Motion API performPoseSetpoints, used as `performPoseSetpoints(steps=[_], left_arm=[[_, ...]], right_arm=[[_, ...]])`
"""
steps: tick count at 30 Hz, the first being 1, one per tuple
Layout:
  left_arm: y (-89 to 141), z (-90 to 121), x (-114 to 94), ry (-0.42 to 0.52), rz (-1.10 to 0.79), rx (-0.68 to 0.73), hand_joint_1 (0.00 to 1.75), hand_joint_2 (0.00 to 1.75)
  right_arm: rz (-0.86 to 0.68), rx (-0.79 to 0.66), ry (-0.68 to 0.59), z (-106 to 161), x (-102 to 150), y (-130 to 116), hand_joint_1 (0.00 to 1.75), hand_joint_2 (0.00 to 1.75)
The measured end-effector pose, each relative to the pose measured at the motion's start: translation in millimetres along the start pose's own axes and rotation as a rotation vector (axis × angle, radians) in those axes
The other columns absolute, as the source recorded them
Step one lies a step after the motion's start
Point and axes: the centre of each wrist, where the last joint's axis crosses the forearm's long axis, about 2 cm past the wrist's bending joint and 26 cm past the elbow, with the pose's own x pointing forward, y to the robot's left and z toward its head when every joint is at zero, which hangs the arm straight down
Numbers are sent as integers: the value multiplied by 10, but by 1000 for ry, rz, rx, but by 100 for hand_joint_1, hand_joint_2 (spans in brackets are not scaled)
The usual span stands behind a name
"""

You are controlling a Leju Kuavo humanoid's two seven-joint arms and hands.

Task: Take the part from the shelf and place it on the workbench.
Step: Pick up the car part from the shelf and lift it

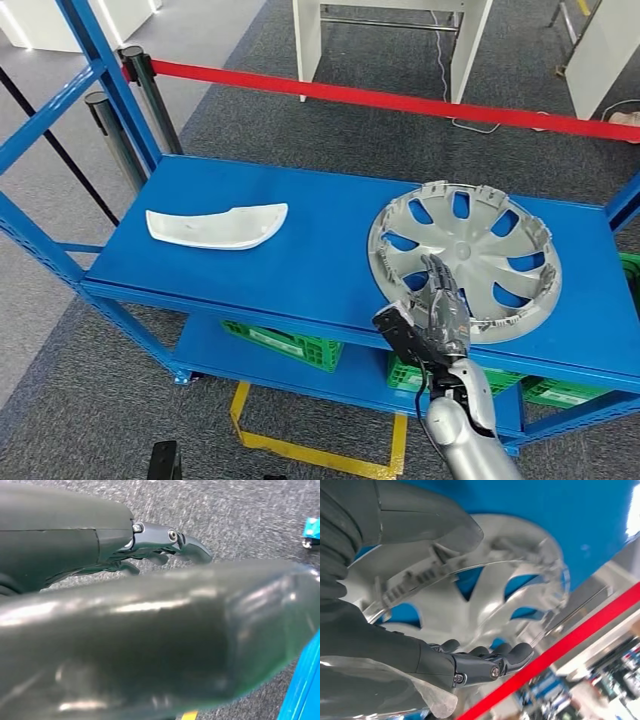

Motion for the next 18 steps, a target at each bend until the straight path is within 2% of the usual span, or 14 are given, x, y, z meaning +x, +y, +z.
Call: performPoseSetpoints(steps=[8,18], left_arm=[[9,10,-19,6,9,9,0,0],[28,22,-46,15,31,24,0,0]], right_arm=[[102,-40,29,37,-9,5,0,175],[14,-26,98,109,-82,-55,0,175]])
